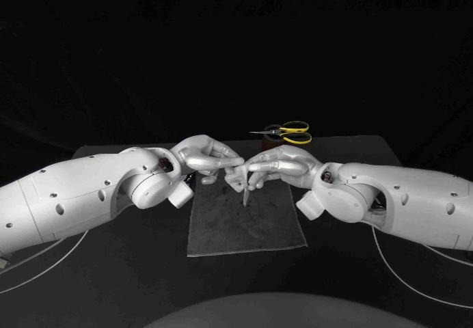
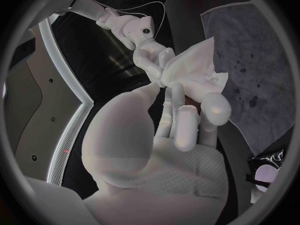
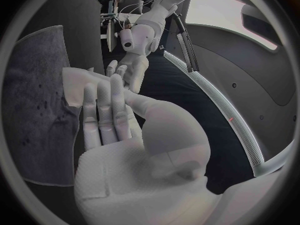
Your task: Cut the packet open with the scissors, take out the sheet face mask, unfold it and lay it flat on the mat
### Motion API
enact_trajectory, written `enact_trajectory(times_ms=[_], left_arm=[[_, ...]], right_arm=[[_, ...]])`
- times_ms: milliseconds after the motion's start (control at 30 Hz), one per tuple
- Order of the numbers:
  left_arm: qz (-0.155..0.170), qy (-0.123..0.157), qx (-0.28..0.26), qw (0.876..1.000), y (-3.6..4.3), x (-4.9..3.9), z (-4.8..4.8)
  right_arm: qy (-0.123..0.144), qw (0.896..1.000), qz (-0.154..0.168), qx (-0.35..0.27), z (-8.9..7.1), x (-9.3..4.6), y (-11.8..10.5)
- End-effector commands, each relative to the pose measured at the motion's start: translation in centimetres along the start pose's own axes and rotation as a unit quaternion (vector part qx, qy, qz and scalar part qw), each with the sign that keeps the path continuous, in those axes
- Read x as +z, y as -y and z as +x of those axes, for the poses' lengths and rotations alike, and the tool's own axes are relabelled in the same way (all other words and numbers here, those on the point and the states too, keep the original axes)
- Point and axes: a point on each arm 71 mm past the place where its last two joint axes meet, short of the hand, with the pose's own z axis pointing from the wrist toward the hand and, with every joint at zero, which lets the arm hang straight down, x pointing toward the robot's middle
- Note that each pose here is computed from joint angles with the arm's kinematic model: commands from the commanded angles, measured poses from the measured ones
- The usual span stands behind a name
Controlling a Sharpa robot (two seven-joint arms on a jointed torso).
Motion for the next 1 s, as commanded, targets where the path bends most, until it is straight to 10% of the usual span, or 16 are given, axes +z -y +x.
enact_trajectory(times_ms=[33,667,1000], left_arm=[[0.008,0.0,-0.007,1.0,0.09,-0.05,-0.07],[0.033,0.033,-0.017,0.999,-0.01,-1.41,-1.27],[0.032,-0.003,-0.022,0.999,-0.21,-2.41,-0.97]], right_arm=[[-0.01,1.0,0.001,0.012,0.1,0.0,0.0],[-0.002,1.0,0.008,0.027,-0.4,-0.1,0.2],[0.006,0.999,0.012,0.03,-0.8,-0.2,0.3]])
